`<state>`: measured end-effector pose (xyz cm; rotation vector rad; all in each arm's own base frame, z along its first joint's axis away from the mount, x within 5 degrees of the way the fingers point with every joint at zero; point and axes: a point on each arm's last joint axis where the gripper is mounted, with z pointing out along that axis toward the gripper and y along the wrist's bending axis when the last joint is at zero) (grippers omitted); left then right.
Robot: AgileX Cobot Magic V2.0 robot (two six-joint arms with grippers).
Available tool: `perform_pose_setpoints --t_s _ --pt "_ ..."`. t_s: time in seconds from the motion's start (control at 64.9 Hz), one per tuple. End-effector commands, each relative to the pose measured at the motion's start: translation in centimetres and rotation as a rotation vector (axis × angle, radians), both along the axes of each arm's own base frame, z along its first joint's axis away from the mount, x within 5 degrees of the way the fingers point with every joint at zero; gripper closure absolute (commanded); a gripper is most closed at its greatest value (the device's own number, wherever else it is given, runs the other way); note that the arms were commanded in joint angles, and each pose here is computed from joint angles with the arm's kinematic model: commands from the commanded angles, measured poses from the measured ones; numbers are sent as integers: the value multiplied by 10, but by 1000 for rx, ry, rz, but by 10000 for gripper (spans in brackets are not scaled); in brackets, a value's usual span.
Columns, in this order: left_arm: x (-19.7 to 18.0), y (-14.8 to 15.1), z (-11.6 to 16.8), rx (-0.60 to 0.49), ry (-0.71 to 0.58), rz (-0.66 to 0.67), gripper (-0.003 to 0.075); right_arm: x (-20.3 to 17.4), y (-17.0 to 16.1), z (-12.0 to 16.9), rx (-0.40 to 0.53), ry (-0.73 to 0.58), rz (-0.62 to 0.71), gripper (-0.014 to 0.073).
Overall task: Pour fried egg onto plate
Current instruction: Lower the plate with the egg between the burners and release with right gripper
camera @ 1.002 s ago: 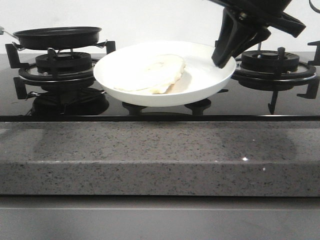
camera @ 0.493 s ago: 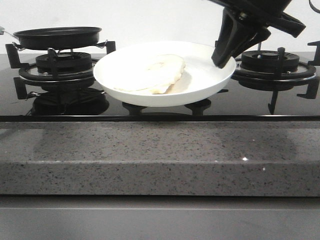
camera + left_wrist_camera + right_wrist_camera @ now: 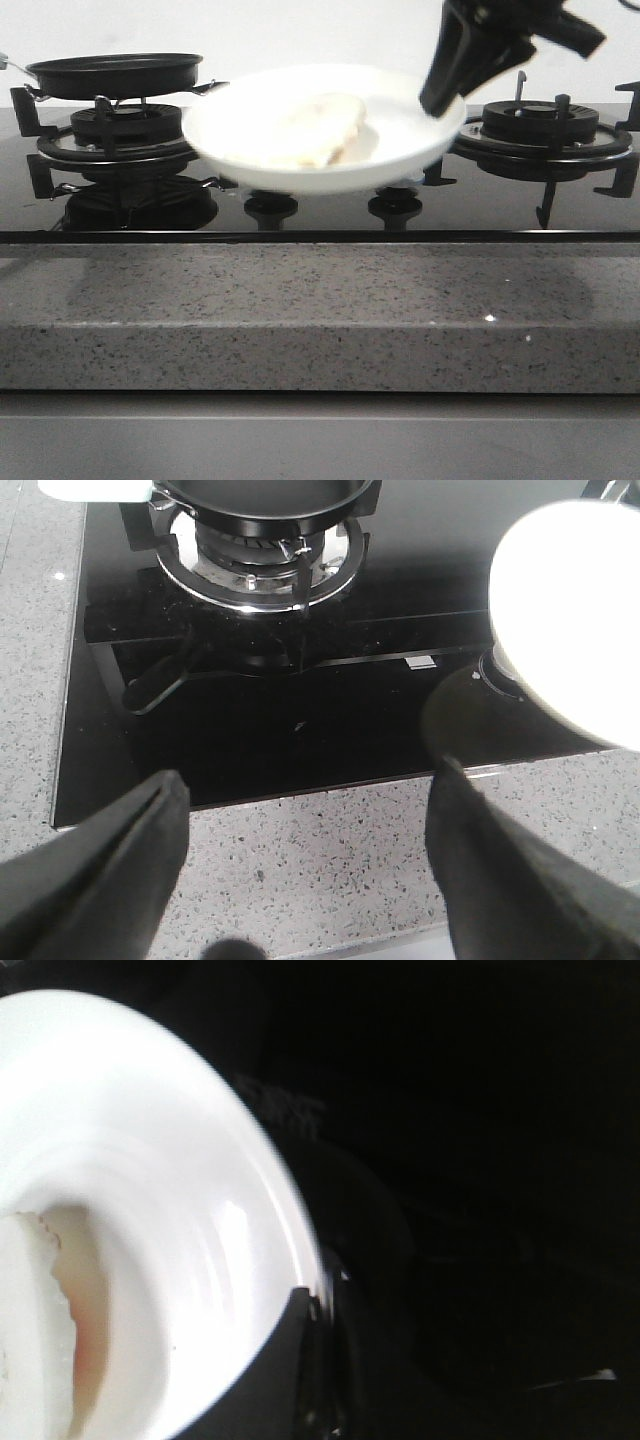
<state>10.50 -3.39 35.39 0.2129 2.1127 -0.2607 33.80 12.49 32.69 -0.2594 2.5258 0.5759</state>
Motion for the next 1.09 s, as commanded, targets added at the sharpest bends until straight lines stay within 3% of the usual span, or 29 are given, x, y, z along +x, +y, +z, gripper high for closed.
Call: perform_pose_setpoints --t_s 0.0,0.108,0.293,0.57,0.771,0.878,1.079 --pt "2 -2 13 -46 -86 -5 230 1 2 46 91 -145 -19 663" --pt "2 -2 13 -46 -86 -5 230 13 4 59 110 -138 -42 661" --pt "2 -2 13 -46 -86 -5 230 46 4 57 111 -75 -145 662" --pt "2 -2 13 -46 -86 -5 230 90 -8 27 155 51 -303 662" --pt "2 -2 13 -46 -86 -5 230 100 -13 6 142 107 -330 645" --pt "2 -2 13 -46 -86 -5 230 102 -12 3 141 113 -330 547" --pt "2 -2 13 -46 -86 -5 230 103 -12 3 143 108 -332 266"
